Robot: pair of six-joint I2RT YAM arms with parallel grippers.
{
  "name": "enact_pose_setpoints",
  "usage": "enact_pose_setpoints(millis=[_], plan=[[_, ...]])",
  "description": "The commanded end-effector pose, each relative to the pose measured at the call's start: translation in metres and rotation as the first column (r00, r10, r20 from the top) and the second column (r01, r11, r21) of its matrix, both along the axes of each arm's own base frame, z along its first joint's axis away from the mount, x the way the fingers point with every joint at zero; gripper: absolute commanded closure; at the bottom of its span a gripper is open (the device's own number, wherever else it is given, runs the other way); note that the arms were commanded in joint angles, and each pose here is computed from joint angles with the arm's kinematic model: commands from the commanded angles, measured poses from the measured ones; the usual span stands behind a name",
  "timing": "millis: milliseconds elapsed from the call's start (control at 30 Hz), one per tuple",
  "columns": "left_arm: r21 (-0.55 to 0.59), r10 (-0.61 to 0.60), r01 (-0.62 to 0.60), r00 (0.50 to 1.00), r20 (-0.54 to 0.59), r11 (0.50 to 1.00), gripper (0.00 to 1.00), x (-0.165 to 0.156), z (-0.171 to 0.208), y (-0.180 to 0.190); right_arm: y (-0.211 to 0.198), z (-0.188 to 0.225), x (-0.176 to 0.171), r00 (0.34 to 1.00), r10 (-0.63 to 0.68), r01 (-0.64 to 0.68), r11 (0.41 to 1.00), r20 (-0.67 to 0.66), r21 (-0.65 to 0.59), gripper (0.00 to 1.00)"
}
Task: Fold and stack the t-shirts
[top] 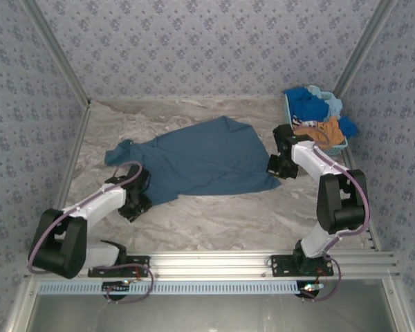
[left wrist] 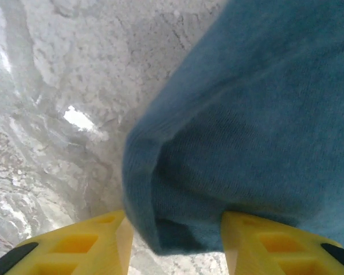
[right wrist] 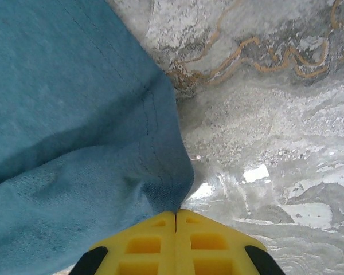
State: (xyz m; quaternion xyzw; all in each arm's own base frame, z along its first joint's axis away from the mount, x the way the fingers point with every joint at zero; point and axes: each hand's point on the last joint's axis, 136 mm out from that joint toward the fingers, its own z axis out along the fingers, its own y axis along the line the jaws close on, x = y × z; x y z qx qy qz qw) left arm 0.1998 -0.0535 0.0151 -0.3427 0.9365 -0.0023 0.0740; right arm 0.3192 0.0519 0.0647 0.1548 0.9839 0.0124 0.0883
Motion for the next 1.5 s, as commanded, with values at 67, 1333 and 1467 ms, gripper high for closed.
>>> enact_pose_setpoints(millis=[67,1333,1467], plan=[[0.007,-0.006,0.005,0.995,0.095,1.000,0.90,0.040,0.007,-0.003,0.005,0.007,-0.009,1.000,0.014,-0.014,0.999,0.010,0.030,1.00],[-0.088,0.074,0.070,0.184,0.980,0.994,1.00,0.063,0.484,0.036,0.024,0.375,-0.018,0.410,-0.201,-0.298,0.892,0.890,0.339,1.00],[-0.076,0.074,0.064,0.030,0.997,0.995,1.00,0.038,0.542,0.043,0.018,0.425,-0.042,0.287,-0.240,-0.328,0.885,0.927,0.331,1.00]])
